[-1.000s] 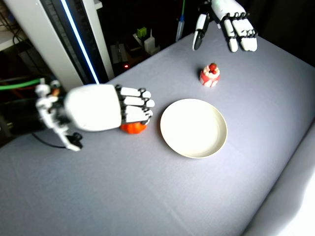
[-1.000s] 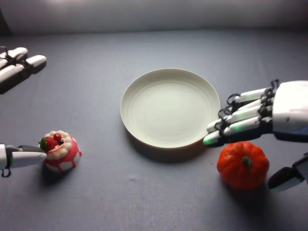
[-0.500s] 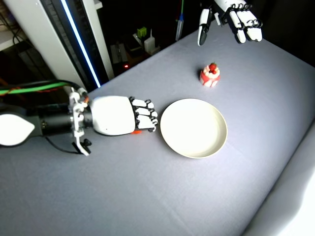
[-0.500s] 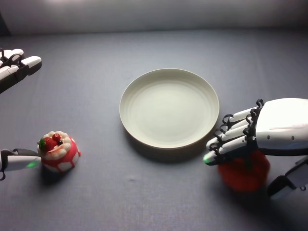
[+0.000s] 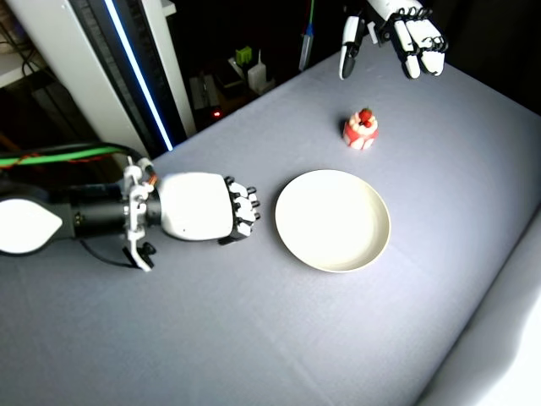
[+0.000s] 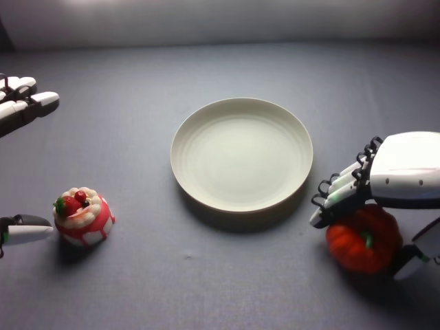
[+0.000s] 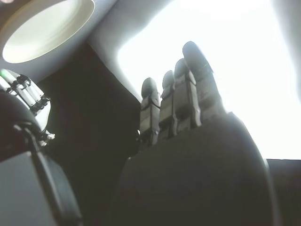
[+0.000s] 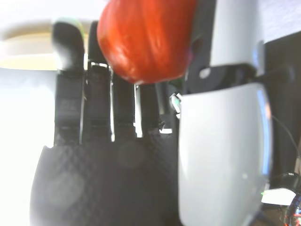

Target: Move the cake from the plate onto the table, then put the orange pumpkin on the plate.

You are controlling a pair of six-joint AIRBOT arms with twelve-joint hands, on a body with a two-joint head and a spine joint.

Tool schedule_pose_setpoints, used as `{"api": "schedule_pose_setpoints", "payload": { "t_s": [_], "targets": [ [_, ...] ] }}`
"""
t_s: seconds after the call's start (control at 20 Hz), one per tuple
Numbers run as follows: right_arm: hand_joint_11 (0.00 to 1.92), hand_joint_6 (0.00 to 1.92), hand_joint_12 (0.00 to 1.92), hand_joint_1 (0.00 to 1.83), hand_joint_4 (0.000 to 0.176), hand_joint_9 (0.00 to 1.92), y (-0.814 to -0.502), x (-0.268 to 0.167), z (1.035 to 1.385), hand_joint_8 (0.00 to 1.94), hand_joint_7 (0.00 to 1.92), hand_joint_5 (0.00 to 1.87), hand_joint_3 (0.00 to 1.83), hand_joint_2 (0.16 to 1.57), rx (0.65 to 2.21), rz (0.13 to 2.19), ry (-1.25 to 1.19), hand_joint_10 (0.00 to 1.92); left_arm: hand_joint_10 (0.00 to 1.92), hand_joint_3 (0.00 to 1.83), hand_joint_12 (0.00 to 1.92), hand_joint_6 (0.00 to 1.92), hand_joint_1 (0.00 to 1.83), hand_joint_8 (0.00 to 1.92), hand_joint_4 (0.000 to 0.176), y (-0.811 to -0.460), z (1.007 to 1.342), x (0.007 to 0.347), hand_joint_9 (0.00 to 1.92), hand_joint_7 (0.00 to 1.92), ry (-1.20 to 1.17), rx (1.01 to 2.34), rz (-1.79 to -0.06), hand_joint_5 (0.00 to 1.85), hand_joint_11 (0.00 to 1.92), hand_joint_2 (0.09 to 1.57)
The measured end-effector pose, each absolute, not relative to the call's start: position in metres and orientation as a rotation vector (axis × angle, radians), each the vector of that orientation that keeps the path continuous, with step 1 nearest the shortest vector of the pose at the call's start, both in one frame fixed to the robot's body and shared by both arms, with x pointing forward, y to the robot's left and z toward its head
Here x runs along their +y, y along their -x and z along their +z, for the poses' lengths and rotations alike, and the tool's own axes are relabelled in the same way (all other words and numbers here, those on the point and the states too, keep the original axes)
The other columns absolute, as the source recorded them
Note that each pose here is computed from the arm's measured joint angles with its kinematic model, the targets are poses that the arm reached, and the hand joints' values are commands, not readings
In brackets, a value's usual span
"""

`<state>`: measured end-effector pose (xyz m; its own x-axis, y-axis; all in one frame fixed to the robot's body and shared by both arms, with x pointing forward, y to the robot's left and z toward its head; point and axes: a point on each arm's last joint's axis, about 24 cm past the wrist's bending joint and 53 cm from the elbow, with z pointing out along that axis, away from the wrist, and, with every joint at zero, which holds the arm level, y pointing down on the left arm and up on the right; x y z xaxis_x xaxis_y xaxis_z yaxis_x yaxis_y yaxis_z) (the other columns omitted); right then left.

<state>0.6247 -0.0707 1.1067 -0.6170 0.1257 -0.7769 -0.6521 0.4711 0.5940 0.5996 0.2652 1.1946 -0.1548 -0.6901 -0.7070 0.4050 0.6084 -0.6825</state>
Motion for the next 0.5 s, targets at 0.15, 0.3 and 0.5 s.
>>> {"api": "schedule_pose_setpoints", "payload": {
  "t_s": [0.15,0.3,0.5],
  "targets": [
    [0.82,1.29,1.92,1.16,0.0,0.73,-0.636,-0.079,1.121,1.71,0.58,0.77,0.01,1.28,1.879,1.239,0.367,1.85,0.01,0.0,0.66,0.0,0.91,0.0,0.04,-0.599,1.194,0.264,0.13,0.11,0.259,1.434,-0.979,0.27,0.0,0.8],
    [0.69,1.08,1.91,1.21,0.0,0.68,-0.645,-0.075,1.166,1.65,0.66,0.87,0.0,1.24,1.742,1.308,0.337,1.76,0.01,0.0,0.64,0.0,0.91,0.0,0.034,-0.599,1.193,0.265,0.14,0.12,0.261,1.435,-0.98,0.28,0.0,0.8],
    [0.8,1.11,1.77,1.2,0.0,0.79,-0.664,-0.066,1.218,1.47,0.76,0.89,0.0,1.2,1.574,1.351,0.336,1.62,0.01,0.0,0.71,0.0,0.93,0.0,0.053,-0.599,1.191,0.266,0.16,0.13,0.275,1.433,-0.979,0.27,0.0,0.79]
  ]
}}
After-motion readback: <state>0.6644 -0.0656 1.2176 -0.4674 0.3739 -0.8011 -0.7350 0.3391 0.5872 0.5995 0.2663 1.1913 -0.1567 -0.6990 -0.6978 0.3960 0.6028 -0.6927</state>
